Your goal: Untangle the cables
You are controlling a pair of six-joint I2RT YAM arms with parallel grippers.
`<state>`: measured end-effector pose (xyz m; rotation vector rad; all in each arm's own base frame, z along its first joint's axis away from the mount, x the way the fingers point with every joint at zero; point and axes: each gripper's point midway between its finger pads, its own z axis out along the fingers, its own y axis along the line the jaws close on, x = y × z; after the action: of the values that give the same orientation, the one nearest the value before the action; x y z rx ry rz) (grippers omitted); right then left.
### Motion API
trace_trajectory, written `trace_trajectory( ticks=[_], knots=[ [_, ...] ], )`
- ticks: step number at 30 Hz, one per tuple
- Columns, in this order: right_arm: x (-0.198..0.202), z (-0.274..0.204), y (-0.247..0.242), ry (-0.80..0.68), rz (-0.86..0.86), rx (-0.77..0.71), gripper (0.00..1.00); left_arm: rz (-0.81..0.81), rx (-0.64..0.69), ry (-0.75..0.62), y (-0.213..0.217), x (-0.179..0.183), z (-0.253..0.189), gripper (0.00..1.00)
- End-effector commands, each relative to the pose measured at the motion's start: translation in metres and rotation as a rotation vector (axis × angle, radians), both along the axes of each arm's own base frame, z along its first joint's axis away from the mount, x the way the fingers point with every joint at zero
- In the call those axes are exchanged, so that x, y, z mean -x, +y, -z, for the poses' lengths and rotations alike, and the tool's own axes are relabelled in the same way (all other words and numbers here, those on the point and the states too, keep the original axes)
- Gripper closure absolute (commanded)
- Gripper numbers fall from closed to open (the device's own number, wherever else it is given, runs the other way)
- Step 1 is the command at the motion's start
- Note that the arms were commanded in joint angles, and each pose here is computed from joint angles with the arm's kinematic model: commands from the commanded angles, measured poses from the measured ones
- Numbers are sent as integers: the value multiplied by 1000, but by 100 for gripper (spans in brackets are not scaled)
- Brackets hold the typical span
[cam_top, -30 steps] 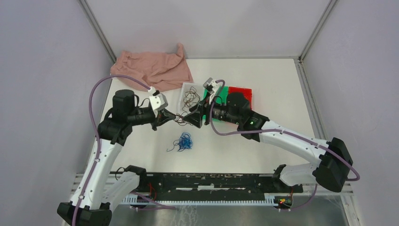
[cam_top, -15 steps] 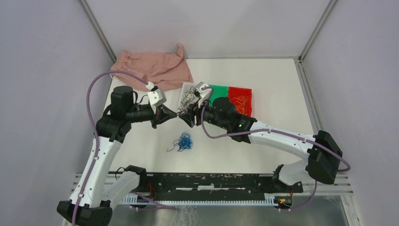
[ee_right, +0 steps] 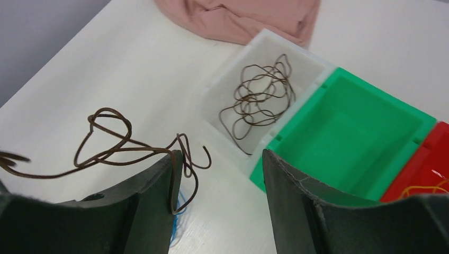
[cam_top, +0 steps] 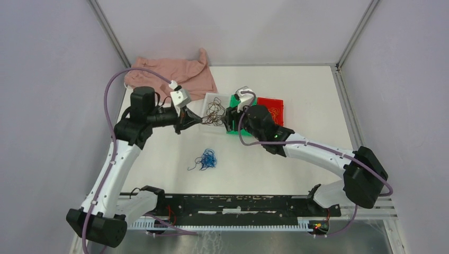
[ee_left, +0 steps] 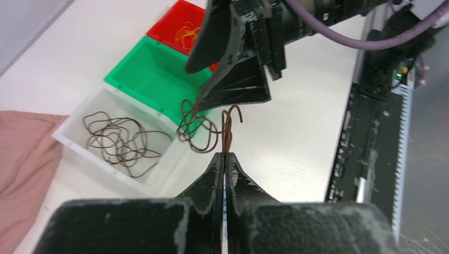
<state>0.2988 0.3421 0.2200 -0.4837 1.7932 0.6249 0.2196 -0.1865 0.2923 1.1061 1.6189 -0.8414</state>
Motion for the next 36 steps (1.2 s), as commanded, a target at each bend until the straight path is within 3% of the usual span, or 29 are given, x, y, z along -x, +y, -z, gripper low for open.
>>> trace_trajectory(
  ticks=[1, 10, 16, 24, 34, 36],
  knots=[
    [-23, -4, -36, 38, 118, -73, 36, -116, 6, -66, -3, -56, -24, 97],
    [-23, -20, -93, -9, 244, -107, 30, -292, -143, -11, 0, -156, 24, 97],
    [-22, -18, -90, 13, 204, -142, 31, -343, -141, -64, -2, -194, 18, 97],
    [-28, -17, -86, 25, 204, -130, 30, -331, -136, -37, -10, -206, 32, 97],
    [-21, -20, -101, 34, 228, -142, 30, -311, -295, 64, -18, -206, 116, 97],
    [-16, -20, -98, 39, 197, -140, 30, -320, -327, 78, -18, -209, 130, 92]
  ],
)
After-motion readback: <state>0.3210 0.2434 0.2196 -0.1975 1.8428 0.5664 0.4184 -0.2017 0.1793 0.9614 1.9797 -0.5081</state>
